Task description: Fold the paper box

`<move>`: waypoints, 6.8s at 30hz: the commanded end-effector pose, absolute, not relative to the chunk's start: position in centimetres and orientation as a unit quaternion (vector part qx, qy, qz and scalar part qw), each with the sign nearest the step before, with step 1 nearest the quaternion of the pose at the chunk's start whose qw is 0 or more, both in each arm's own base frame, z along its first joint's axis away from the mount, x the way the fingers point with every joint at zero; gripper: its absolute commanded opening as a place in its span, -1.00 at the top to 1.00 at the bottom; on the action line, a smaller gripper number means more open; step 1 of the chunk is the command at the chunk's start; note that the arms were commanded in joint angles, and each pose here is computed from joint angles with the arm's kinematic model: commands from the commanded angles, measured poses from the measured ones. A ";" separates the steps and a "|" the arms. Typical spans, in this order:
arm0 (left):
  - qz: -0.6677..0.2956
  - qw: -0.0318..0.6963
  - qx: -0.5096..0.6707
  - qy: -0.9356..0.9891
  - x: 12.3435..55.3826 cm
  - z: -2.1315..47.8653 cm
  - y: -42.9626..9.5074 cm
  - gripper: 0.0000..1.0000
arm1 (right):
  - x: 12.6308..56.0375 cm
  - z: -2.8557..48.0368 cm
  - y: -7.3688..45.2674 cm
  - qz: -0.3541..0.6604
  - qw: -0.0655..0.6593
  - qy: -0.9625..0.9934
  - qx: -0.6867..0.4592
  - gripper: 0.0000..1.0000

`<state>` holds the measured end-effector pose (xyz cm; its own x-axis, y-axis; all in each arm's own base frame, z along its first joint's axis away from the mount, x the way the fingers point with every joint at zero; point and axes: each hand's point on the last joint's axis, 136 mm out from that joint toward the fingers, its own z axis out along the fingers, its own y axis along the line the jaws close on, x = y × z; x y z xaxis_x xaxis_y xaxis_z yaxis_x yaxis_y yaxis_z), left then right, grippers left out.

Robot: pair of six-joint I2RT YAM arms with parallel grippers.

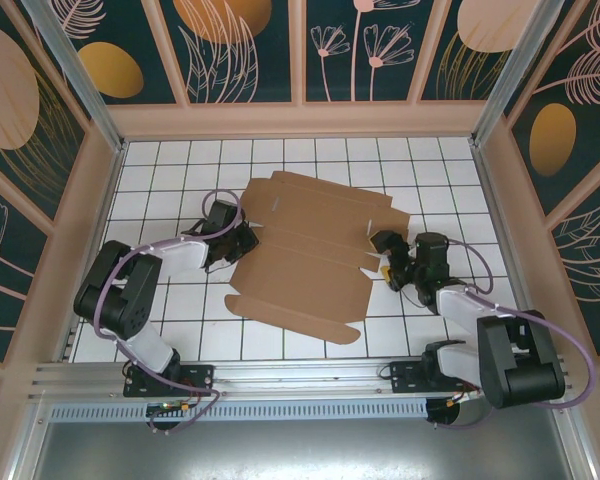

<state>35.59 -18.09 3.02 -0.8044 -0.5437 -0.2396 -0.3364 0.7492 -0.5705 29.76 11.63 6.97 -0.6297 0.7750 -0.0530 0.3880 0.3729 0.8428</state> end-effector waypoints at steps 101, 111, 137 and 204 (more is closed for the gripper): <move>-0.166 0.159 -0.283 0.931 33.6 -2.4 -14.6 1.00 | 45.7 5.5 9.4 0.494 0.342 0.671 0.433 -0.07; -0.170 0.175 -0.277 0.929 34.1 -1.4 -14.6 1.00 | 46.7 9.0 9.1 0.512 0.421 0.641 0.388 0.55; -0.138 0.492 -0.228 0.829 34.9 23.6 -8.1 -0.13 | 48.4 33.1 6.6 0.244 0.627 0.725 0.149 1.00; -0.166 0.194 -0.045 0.966 50.0 -0.1 -30.5 1.00 | 35.7 0.1 15.5 0.074 0.211 0.974 0.044 0.71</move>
<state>48.96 -32.75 2.19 -0.9128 -0.1282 -0.3877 0.0358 0.9206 -0.3888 40.34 13.36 2.14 -0.8354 0.1645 -0.5244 0.1040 0.9842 0.1431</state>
